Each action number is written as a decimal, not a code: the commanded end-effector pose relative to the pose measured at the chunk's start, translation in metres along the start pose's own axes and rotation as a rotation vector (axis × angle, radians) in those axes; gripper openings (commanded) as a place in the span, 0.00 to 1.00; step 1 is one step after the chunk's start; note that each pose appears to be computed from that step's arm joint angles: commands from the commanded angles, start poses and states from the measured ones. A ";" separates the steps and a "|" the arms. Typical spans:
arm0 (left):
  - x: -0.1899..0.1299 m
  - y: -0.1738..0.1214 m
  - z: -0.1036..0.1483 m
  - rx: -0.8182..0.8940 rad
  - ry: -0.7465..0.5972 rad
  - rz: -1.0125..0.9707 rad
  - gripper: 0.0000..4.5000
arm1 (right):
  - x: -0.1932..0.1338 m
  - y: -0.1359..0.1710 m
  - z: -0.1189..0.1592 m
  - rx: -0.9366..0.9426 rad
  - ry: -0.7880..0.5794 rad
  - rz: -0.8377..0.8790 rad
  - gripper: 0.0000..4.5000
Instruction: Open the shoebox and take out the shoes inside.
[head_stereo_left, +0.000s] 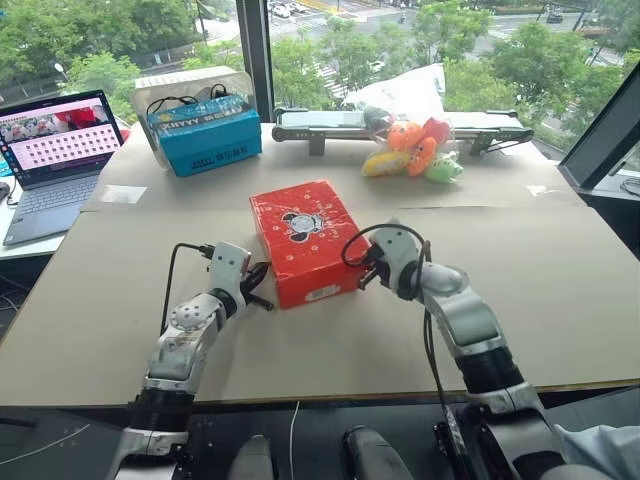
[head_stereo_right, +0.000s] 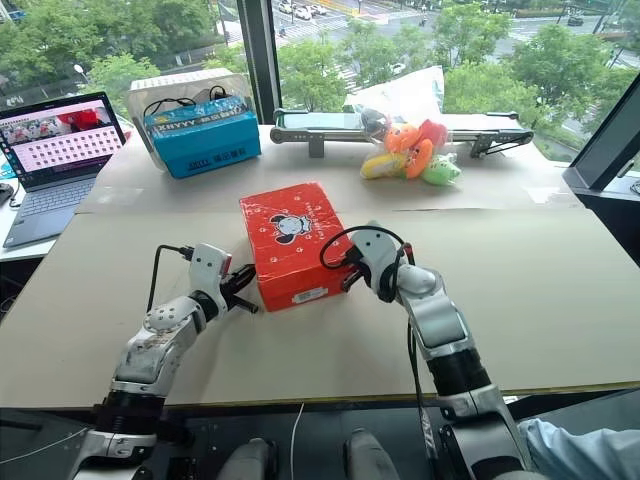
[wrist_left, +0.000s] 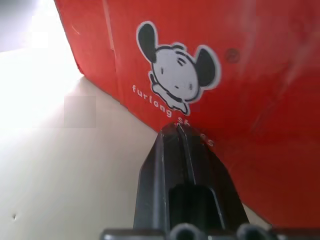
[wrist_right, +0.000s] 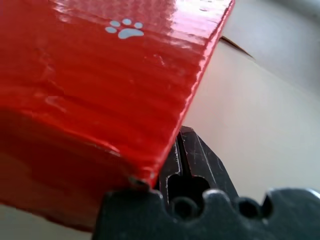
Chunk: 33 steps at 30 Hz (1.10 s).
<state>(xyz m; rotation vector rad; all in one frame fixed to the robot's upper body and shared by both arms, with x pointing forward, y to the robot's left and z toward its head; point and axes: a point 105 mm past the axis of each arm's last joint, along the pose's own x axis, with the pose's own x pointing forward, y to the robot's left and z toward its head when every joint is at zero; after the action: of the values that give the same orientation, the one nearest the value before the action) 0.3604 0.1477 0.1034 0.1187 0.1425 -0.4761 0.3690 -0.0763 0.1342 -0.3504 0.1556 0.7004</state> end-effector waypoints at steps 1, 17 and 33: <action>-0.003 -0.034 0.021 0.042 -0.045 -0.204 0.01 | -0.014 0.051 0.022 -0.020 -0.056 0.191 0.00; -0.059 -0.059 0.019 0.037 0.067 -0.401 0.01 | -0.053 0.050 0.002 0.049 0.036 0.131 0.00; -0.065 0.024 -0.012 0.120 0.155 -0.282 0.01 | -0.085 0.060 0.003 -0.037 0.115 0.290 0.00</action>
<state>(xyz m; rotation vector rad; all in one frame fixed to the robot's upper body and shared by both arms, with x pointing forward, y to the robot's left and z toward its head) 0.3026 0.1852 0.0907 0.1961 0.3476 -0.7892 0.2725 -0.0872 0.1291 -0.3885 0.3536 0.9279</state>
